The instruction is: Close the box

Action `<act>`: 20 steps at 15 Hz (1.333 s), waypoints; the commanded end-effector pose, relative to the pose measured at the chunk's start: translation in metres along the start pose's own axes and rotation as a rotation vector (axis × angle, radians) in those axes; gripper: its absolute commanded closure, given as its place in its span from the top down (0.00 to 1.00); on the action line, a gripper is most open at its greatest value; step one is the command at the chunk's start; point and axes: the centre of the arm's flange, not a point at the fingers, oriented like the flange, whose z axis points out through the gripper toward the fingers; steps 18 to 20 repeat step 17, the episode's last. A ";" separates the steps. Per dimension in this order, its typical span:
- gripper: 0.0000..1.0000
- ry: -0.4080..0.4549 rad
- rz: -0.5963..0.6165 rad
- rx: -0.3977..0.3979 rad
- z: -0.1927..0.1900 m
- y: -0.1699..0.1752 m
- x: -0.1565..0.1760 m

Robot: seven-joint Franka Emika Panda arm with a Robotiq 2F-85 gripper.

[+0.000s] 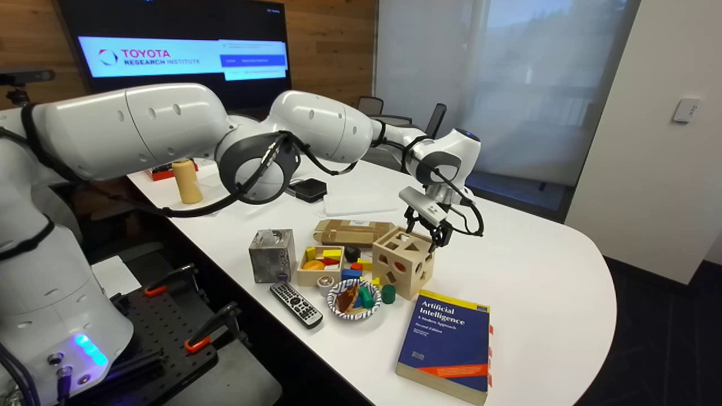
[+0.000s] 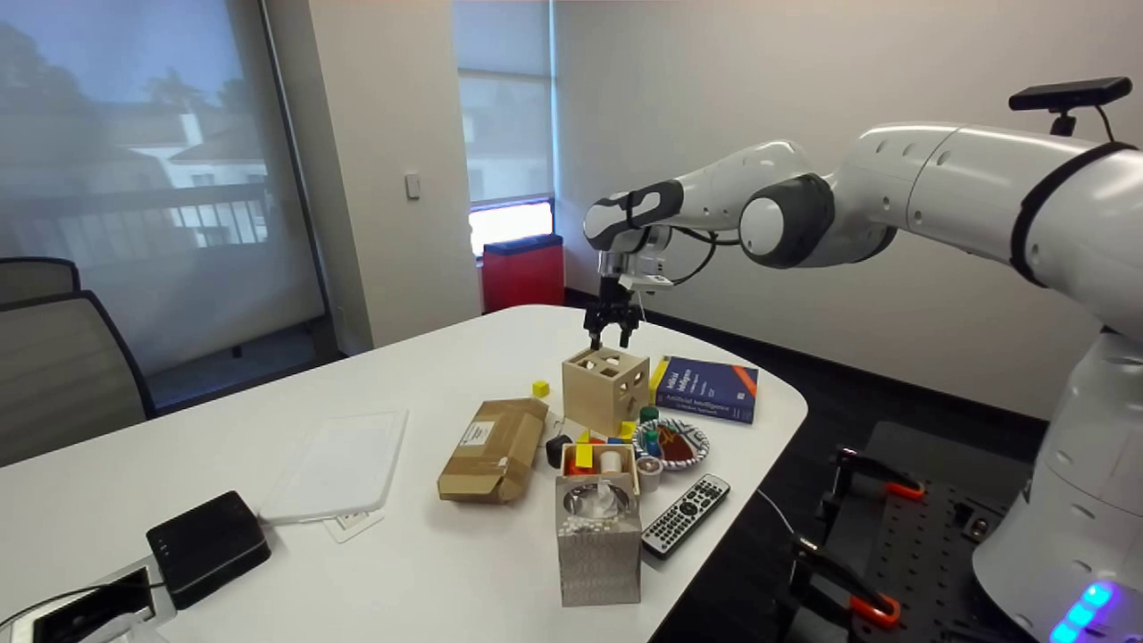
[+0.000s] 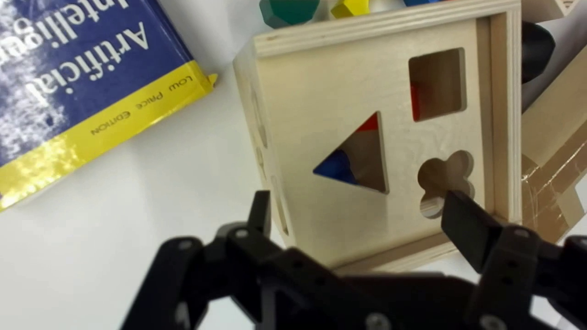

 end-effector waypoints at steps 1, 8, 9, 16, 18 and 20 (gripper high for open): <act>1.00 0.007 0.009 -0.039 -0.054 -0.013 -0.010; 1.00 -0.040 0.053 -0.042 -0.133 -0.090 -0.056; 1.00 -0.053 0.070 -0.037 -0.138 -0.099 -0.060; 1.00 -0.070 0.134 -0.036 -0.164 -0.149 -0.075; 1.00 -0.069 0.133 -0.039 -0.167 -0.153 -0.076; 1.00 -0.069 0.133 -0.039 -0.167 -0.153 -0.076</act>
